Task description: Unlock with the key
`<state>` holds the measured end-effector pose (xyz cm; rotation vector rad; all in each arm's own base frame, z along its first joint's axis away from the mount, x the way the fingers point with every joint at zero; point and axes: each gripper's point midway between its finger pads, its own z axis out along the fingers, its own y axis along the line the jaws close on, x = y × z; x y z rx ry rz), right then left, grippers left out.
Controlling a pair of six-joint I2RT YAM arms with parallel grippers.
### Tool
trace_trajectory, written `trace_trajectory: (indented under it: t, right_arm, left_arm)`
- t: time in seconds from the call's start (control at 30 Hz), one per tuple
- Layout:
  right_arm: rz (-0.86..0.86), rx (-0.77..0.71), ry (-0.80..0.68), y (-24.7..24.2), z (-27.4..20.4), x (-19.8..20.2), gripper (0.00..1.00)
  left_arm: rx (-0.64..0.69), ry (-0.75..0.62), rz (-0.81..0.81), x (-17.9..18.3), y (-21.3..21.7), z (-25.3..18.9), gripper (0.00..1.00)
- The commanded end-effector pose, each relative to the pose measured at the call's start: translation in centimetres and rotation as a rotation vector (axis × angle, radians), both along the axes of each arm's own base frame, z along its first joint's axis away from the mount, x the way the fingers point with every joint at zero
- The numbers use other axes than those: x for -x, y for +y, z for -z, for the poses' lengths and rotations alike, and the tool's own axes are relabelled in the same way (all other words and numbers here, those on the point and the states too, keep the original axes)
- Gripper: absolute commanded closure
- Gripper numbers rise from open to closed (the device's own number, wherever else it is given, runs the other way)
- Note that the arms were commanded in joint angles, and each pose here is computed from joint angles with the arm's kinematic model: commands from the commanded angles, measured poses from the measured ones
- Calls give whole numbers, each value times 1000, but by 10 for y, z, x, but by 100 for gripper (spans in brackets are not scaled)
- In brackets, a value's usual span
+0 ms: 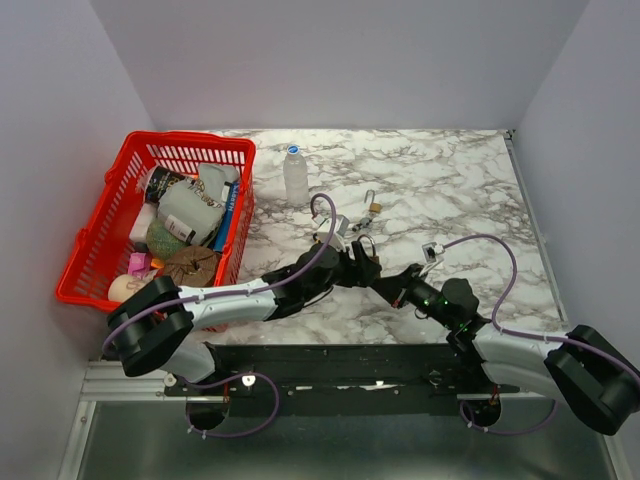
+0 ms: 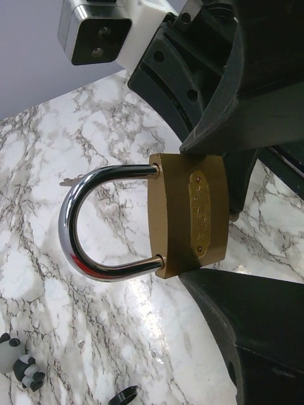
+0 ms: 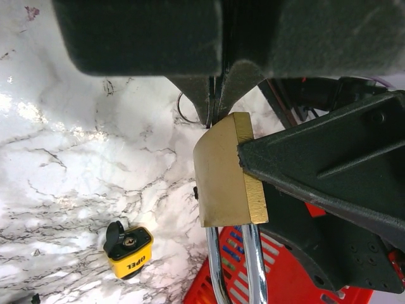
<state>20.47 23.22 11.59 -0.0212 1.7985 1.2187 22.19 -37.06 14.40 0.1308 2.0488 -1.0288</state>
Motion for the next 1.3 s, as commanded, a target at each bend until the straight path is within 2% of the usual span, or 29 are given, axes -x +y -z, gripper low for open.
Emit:
trace_trajectory:
  t: [0.0, 0.67, 0.9, 1.13, 1.23, 1.27]
  right_arm:
    - [116, -194, -179, -6, -80, -30, 99]
    - [42, -348, -169, -7, -100, -20, 99]
    - [37, -334, -172, -5, -96, -23, 99]
    - [50, -205, -160, -3, -77, -30, 99]
    - [64, -114, -125, -7, -58, -30, 93]
    - [68, -70, -86, -9, -44, -28, 88]
  left_arm:
    - [61, 26, 298, 66, -25, -12, 100]
    - [150, -46, 419, 88, -25, -34, 100]
    - [146, -47, 419, 89, -23, -35, 100]
    - [14, 16, 226, 56, -17, -23, 100]
    - [-69, 32, 122, 37, -11, -15, 100]
    - [-93, 37, 101, 32, -9, -12, 100]
